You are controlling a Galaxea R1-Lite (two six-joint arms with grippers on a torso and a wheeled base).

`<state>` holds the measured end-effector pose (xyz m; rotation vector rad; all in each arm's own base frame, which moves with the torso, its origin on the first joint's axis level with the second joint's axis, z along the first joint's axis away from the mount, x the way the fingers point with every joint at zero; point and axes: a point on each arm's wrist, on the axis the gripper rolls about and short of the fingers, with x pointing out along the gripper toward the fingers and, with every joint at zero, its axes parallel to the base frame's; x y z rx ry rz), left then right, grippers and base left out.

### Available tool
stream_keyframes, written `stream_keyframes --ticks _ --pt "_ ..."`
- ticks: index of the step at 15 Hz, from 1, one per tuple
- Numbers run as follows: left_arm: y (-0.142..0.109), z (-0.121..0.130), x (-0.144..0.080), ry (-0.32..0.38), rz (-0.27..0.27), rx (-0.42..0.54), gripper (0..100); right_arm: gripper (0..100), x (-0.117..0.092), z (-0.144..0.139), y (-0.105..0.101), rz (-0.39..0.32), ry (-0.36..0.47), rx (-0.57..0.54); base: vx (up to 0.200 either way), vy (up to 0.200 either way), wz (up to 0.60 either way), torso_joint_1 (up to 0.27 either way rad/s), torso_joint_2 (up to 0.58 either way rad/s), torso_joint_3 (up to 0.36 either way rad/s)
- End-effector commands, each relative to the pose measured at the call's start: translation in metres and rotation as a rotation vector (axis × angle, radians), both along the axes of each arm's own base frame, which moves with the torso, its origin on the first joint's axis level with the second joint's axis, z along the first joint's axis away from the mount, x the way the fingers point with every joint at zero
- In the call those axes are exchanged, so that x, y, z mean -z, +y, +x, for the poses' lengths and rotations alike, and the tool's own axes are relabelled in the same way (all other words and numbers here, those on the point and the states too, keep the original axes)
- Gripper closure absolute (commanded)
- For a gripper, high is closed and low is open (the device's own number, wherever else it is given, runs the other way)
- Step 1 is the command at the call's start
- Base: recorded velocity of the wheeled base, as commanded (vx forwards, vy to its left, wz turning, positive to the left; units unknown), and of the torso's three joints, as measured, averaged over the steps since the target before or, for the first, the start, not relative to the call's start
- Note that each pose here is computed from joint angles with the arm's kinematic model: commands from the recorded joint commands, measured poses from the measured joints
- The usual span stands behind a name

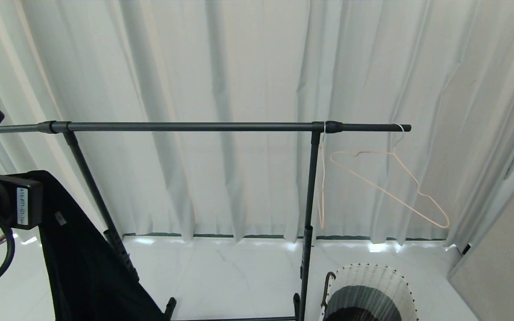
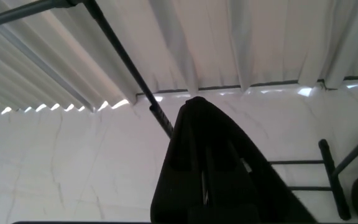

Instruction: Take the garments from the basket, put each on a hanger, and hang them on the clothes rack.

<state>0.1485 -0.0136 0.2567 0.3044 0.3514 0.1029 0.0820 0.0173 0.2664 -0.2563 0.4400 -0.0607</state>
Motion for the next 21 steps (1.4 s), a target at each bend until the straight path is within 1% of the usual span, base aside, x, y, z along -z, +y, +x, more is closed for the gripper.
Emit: stream_keyframes --ticks 1,3,5,6,14,17,18,19,21 --pt "0.0 0.001 0.0 0.003 0.001 0.001 100 0 0.002 0.007 0.003 -0.004 0.028 -0.008 0.2 0.0 0.0 0.002 0.0 0.012" --pt "0.0 0.001 0.0 0.003 0.001 0.001 100 0 0.004 0.011 0.003 0.013 0.048 -0.029 0.2 0.0 0.0 0.005 0.0 0.002" --pt "0.0 0.0 0.001 0.003 0.001 0.001 100 0 0.006 0.015 0.001 0.02 0.066 -0.019 0.2 0.0 0.0 0.002 0.0 0.005" --pt "0.0 0.0 0.0 0.001 -0.001 0.0 100 0 0.007 0.018 0.001 0.021 0.077 -0.01 0.0 0.0 0.0 0.0 0.0 0.0" --pt "0.0 -0.002 -0.001 -0.005 0.0 0.004 100 0 0.011 0.019 0.001 0.017 0.091 -0.01 0.0 0.0 0.0 0.0 0.0 0.0" --pt "-0.001 -0.002 0.0 -0.003 -0.003 0.009 100 0 0.011 0.019 0.001 0.026 0.093 -0.028 0.0 -0.2 0.0 -0.005 0.0 0.002" --pt "-0.001 -0.002 0.0 -0.005 -0.01 0.033 100 0 0.011 0.019 0.001 0.031 0.096 -0.037 0.0 -0.2 0.0 0.002 0.01 0.007" --pt "-0.001 -0.004 -0.002 -0.01 -0.017 0.05 100 0 0.011 0.02 0.002 0.033 0.101 -0.043 0.0 0.0 0.0 0.0 0.0 0.0" --pt "-0.001 -0.004 -0.001 -0.007 -0.018 0.054 100 0 0.012 0.023 0.003 0.039 0.111 -0.057 0.0 0.0 0.0 0.0 0.0 0.0"
